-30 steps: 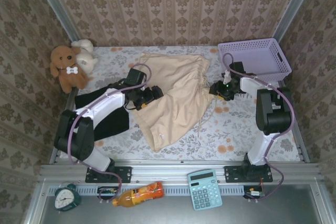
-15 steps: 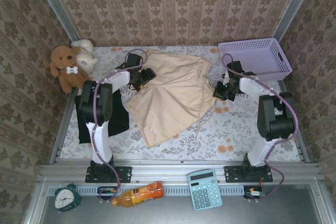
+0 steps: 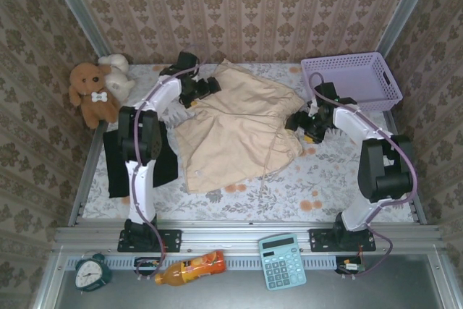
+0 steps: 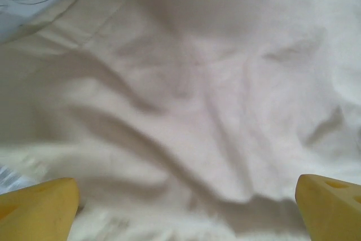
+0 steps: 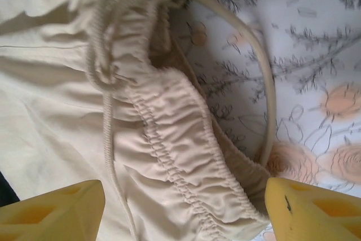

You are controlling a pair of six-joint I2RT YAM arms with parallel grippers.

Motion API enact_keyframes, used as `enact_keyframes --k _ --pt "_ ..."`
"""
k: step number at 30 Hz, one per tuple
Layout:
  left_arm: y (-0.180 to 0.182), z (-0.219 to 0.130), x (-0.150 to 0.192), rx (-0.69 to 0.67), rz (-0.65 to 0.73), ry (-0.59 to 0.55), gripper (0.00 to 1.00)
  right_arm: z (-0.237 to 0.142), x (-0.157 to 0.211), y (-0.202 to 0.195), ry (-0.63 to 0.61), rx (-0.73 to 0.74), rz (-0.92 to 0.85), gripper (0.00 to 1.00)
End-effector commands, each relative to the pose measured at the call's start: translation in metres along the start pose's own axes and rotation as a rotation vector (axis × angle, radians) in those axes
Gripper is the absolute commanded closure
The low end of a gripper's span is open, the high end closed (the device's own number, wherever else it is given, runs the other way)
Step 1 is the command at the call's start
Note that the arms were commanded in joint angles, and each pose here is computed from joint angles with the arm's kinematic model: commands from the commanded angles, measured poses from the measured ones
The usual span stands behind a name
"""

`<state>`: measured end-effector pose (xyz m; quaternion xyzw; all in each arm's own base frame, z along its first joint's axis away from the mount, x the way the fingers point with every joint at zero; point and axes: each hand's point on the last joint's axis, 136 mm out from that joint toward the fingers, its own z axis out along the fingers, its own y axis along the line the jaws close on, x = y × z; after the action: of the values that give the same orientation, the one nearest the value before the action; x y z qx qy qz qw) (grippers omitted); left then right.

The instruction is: Fold and stack the mixed laundry pile

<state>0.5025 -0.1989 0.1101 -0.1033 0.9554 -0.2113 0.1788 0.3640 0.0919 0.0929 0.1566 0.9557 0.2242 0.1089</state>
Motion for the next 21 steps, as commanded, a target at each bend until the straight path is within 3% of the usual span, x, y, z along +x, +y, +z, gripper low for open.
enact_keyframes --k 1,7,13,21 --pt "-0.003 -0.068 0.025 -0.020 0.105 0.030 0.00 -0.011 -0.008 0.002 -0.024 0.024 -0.116 0.28" --pt "0.019 -0.116 0.117 -0.018 0.055 0.108 0.00 0.008 0.029 -0.022 0.049 0.041 -0.041 0.28" --pt "0.059 -0.127 0.199 -0.005 -0.224 0.109 0.00 0.019 0.065 -0.025 0.117 0.001 0.119 0.25" --pt "0.085 -0.121 0.246 -0.002 -0.505 0.002 0.00 0.036 0.023 -0.020 -0.037 -0.033 0.279 0.32"
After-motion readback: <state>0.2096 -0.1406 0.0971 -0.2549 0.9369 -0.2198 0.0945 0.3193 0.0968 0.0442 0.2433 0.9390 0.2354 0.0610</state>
